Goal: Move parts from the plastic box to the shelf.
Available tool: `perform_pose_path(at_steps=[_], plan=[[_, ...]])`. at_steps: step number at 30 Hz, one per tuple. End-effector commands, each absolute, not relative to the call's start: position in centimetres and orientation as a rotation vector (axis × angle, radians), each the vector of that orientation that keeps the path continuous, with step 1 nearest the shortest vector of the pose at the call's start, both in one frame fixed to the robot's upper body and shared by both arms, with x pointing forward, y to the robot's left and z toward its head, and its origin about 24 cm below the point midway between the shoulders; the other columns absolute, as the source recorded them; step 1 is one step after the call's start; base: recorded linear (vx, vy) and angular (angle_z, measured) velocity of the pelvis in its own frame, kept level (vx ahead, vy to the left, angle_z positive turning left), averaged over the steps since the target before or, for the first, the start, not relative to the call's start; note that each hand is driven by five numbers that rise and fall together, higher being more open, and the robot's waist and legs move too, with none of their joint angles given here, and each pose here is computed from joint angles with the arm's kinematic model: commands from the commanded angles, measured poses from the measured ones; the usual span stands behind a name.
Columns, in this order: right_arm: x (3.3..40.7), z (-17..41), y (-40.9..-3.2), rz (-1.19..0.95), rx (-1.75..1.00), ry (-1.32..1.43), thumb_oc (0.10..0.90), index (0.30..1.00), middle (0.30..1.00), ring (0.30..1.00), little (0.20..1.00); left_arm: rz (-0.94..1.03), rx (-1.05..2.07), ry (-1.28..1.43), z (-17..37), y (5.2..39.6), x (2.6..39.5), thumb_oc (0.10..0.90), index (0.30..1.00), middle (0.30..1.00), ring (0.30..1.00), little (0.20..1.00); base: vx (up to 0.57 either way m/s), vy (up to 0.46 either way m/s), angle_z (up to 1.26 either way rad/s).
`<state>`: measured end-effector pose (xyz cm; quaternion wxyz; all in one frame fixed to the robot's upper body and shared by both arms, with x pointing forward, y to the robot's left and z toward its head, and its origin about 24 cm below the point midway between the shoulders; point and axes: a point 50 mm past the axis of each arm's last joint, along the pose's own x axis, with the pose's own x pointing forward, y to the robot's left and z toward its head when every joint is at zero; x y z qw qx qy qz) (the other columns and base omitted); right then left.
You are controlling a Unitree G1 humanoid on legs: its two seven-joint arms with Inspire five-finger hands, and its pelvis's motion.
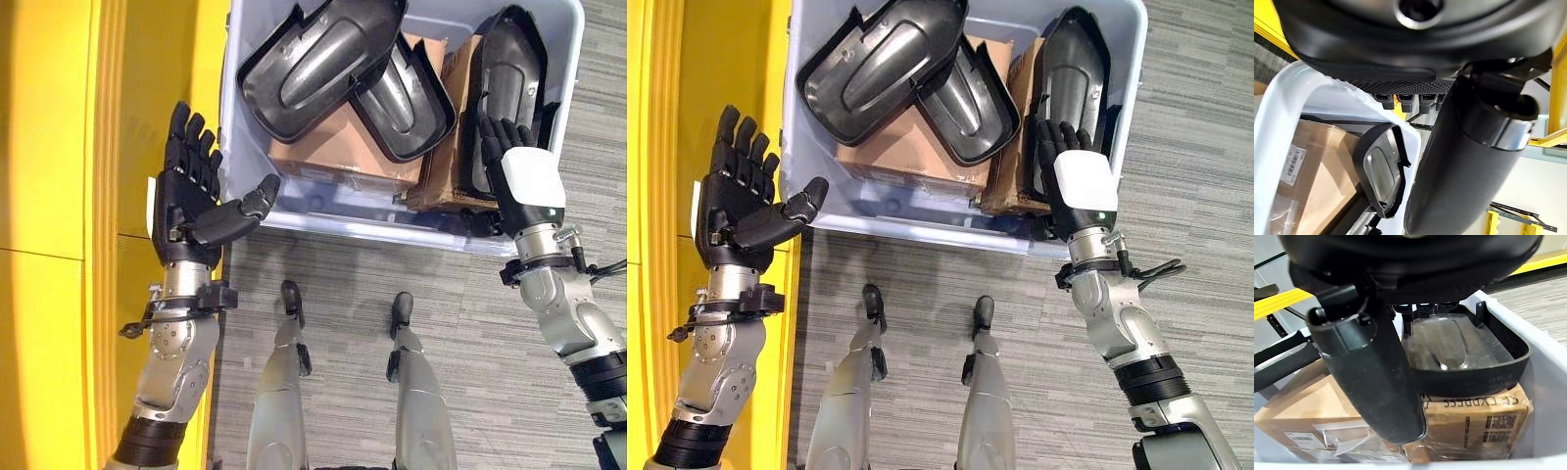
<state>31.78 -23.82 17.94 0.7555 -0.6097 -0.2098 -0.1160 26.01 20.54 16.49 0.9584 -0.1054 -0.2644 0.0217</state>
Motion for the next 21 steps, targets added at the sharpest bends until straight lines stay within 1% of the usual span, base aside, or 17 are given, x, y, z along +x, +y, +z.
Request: perform_pose_path(at_steps=[1,13,21], plan=[[31.7,22.4,-24.3,-0.384,-1.402,-0.633,0.900,1.000,1.000,1.000,1.000,0.023,-0.209,-0.820,20.9,20.7,24.0,0.900,1.000,1.000,1.000,1.000,0.00,0.000,0.00],[31.7,22.1,-25.5,-0.427,-1.430,-0.590,0.900,1.000,1.000,1.000,1.000,0.023,-0.207,-0.817,21.0,20.7,24.2,0.900,1.000,1.000,1.000,1.000,0.01,-0.009,0.01],[31.3,22.6,-25.8,-0.470,-1.421,-0.613,0.900,1.000,1.000,1.000,1.000,0.023,-0.209,-0.813,21.0,20.6,24.3,0.900,1.000,1.000,1.000,1.000,-0.01,-0.013,-0.01]])
